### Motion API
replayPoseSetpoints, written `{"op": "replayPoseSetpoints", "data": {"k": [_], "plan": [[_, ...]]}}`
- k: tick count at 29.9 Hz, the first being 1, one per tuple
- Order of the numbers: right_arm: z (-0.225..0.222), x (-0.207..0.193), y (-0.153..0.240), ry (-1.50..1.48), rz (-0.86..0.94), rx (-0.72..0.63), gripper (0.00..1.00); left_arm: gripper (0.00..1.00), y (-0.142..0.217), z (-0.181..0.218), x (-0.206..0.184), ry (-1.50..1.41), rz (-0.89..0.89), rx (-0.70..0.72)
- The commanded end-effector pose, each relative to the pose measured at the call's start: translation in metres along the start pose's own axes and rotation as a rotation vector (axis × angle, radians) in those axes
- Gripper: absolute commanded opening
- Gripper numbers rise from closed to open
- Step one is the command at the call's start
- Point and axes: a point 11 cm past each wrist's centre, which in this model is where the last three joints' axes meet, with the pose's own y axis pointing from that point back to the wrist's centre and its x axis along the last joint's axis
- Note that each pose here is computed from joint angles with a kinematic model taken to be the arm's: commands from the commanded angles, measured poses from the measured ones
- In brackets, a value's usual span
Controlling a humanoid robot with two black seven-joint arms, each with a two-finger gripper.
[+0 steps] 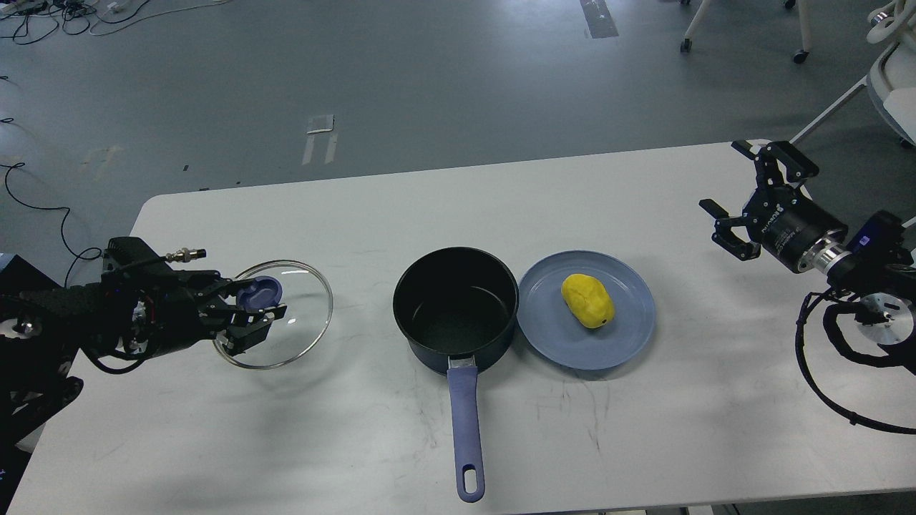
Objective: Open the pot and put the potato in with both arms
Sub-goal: 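Lift the glass lid off the pot and set it down nearer the left arm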
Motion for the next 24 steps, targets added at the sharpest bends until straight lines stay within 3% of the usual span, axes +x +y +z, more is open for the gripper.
{"op": "replayPoseSetpoints", "data": {"k": [1,12,17,24], "plan": [[0.001,0.001,0.001,0.0,0.002,-0.001,1.0,0.5,-0.005,-0.007,-0.015,0.026,-0.017,0.025],[0.003,0.001,0.002,-0.002,0.003,-0.005,1.0,0.55,-0.022,-0.004,-0.033,0.074,-0.022,0.028],[0.002,0.001,0.002,-0.002,0.004,-0.005,1.0,0.67,-0.022,-0.005,-0.036,0.08,-0.027,0.032],[0.002,0.001,0.002,-0.002,0.004,-0.005,1.0,0.74,-0.026,-0.002,-0.041,0.09,-0.034,0.03]]}}
